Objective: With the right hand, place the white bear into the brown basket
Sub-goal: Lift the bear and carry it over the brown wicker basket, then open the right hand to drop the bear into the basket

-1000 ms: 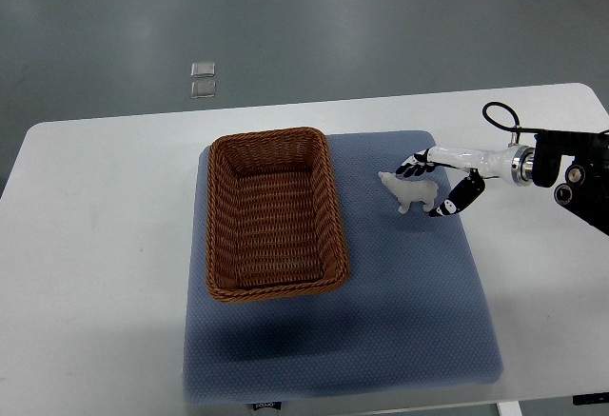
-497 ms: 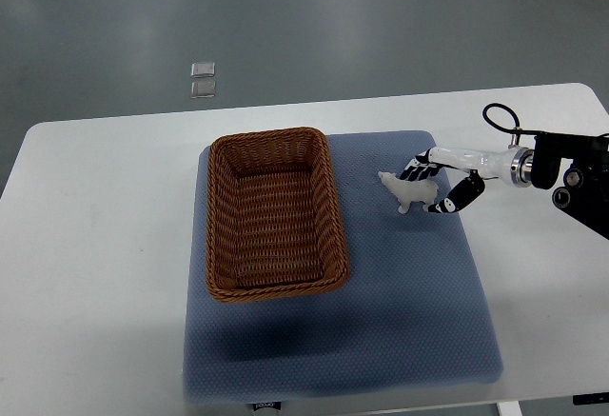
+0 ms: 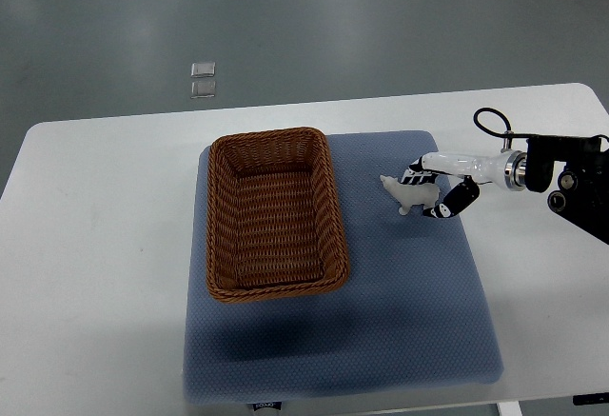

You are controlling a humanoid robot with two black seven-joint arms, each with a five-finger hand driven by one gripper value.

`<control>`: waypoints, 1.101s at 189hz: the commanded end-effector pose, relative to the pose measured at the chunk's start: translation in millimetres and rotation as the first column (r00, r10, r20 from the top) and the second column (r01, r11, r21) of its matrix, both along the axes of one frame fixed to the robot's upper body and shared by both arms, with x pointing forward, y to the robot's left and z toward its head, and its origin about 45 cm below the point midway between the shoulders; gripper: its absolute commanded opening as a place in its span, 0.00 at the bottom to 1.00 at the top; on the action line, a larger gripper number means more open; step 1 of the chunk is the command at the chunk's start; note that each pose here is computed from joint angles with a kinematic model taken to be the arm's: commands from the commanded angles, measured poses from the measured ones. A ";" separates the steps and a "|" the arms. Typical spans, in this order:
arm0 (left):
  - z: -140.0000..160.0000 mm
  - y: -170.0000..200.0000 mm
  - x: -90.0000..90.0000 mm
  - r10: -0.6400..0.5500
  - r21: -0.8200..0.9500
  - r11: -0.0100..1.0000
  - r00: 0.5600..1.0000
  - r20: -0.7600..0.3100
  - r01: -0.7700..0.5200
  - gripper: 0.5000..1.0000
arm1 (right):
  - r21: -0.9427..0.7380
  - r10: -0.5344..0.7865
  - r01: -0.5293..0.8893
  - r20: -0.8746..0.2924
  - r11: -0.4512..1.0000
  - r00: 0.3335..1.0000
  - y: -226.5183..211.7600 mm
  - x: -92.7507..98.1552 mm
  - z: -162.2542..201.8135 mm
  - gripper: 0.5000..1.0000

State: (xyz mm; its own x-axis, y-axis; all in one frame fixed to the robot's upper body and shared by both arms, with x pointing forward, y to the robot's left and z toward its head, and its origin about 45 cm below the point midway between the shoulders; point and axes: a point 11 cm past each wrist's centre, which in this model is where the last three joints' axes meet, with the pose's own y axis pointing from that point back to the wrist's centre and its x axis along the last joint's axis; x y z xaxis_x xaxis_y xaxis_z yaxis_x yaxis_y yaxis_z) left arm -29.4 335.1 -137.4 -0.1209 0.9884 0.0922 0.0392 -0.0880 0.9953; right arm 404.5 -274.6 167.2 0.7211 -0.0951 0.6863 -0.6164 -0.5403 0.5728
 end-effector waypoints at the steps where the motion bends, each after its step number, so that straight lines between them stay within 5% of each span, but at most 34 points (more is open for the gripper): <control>1: 0.0 0.0 0.0 0.000 0.000 1.000 1.000 0.000 0.000 1.00 | -0.005 -0.001 0.001 0.004 1.000 1.000 -0.6 0.0 -0.4 0.15; 14: 0.0 0.0 0.0 0.000 0.000 1.000 1.000 0.000 0.000 1.00 | -0.007 -0.001 0.001 0.006 1.000 1.000 -0.8 0.2 -0.4 0.00; 102: 0.0 0.0 0.0 0.000 0.000 1.000 1.000 0.000 0.000 1.00 | 0.036 0.038 -0.043 0.137 0.998 0.990 20.2 16.0 37.6 0.00; 152: 0.0 0.0 0.0 0.000 0.000 1.000 1.000 0.000 0.000 1.00 | 0.081 0.193 -0.216 0.227 0.973 0.955 88.6 22.8 90.0 0.00; 208: 0.0 0.0 0.0 0.000 0.000 1.000 1.000 0.000 0.000 1.00 | 0.010 0.415 -0.426 0.208 0.905 0.886 170.8 1.0 78.7 0.00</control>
